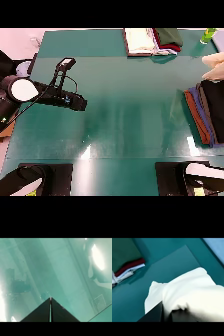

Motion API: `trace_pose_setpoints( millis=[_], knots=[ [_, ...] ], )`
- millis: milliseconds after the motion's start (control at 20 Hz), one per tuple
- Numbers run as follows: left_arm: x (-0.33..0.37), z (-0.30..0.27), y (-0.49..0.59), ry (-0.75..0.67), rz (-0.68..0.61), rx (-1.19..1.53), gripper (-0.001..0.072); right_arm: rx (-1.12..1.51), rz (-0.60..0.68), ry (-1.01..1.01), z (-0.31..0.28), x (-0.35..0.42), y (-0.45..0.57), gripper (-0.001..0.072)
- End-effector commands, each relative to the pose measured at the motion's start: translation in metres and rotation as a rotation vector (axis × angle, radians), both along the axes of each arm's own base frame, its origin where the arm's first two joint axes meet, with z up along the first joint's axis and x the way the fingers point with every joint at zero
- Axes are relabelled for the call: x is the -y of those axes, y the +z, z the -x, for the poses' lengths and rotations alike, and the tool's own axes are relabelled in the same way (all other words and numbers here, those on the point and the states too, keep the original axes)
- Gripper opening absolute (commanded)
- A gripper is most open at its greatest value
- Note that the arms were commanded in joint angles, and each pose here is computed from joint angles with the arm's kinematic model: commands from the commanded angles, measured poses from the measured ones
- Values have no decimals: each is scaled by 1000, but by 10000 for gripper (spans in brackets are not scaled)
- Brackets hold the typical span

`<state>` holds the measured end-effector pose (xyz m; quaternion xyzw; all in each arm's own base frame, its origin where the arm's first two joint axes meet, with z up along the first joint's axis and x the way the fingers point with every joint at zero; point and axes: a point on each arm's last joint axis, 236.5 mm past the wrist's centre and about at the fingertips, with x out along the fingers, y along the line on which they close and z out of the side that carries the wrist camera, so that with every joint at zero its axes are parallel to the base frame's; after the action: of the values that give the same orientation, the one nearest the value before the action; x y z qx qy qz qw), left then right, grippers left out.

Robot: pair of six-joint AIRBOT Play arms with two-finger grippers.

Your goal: Fold the shirts.

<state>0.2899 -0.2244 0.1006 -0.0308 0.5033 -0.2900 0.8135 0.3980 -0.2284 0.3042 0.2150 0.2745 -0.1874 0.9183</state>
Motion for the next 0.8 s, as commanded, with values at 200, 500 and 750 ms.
trace_pose_setpoints(
  millis=[200,500,750],
  knots=[
    [0,2,0,-6,-4,-3,28,-165,-67,-69,89,-2,-13,16],
    [-1,2,-1,-13,-9,1,28,-459,-88,-199,171,18,-124,17],
    [-1,4,-2,-17,-13,-9,28,-702,-62,-261,231,19,-205,19]
  ],
)
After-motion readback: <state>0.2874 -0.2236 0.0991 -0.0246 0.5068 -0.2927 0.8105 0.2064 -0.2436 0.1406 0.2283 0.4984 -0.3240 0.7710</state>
